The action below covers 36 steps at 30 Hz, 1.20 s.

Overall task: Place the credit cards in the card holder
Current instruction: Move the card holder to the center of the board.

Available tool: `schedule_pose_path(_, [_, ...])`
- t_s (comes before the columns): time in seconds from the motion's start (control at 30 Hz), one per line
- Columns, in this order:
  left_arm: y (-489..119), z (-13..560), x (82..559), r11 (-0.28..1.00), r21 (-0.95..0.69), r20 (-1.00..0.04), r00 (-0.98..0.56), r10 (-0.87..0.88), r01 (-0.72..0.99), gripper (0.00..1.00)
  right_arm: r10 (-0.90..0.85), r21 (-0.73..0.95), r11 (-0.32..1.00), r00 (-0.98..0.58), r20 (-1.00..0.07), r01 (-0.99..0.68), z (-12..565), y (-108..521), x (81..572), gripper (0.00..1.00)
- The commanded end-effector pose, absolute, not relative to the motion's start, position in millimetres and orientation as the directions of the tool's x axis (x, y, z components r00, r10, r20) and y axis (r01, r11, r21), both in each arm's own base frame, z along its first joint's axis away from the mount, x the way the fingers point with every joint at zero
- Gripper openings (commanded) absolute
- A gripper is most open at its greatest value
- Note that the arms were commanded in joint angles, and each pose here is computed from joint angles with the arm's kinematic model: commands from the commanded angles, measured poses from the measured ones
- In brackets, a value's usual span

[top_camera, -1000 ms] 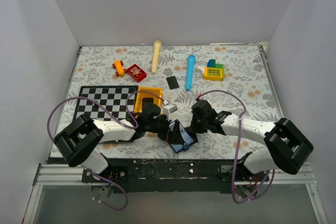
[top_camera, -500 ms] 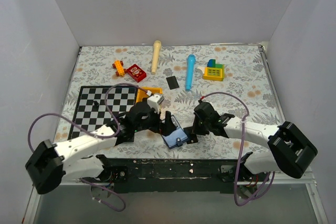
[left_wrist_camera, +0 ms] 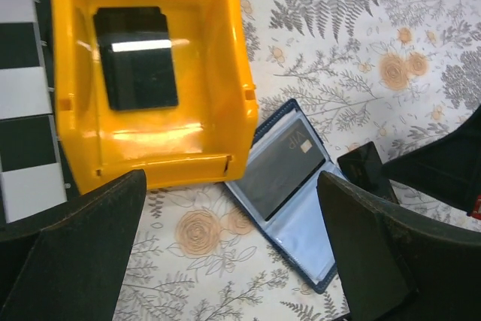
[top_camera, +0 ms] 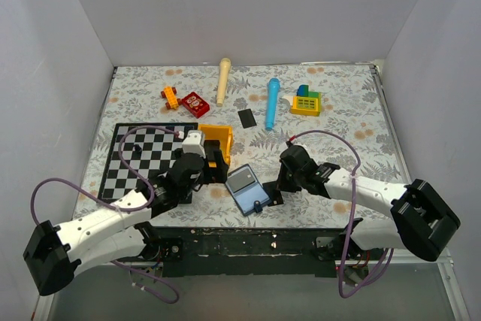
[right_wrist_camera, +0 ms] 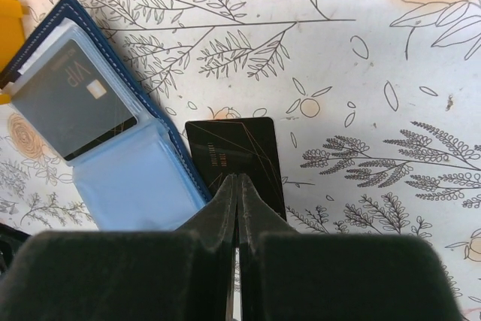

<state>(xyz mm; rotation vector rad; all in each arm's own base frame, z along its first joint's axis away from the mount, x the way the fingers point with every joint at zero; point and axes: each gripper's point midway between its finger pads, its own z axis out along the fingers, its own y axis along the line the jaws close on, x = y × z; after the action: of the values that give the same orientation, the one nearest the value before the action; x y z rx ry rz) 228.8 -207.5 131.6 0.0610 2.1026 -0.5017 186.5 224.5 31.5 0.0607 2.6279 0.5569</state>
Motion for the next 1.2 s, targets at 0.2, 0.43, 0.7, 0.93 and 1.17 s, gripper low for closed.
schedule_pose_path(0.2, [-163,212,237,0.919,-0.37,-0.895,-0.317,-0.314,0.134,0.98,0.145,0.398,0.916,-0.872,-0.467,-0.061,50,225,197,0.01])
schedule_pose_path(0.43, [-206,185,225,0.928,-0.279,-0.824,-0.557,-0.099,0.248,0.98,0.131,0.389,0.918,-0.868,-0.48,-0.077,53,225,199,0.01])
schedule_pose_path(0.7, [-159,185,246,1.0,-0.008,-0.822,-0.569,-0.01,-0.006,0.98,0.137,0.402,0.912,-0.867,-0.479,-0.078,52,226,198,0.01])
schedule_pose_path(0.93, [-260,190,203,0.799,-0.351,-0.792,-0.611,0.025,0.488,0.57,0.152,0.394,0.917,-0.853,-0.5,-0.067,54,218,198,0.01])
schedule_pose_path(1.17, [-295,122,169,0.777,-0.326,-0.692,-0.696,0.191,0.538,0.0,0.169,0.422,0.904,-0.847,-0.504,-0.071,54,221,201,0.01])
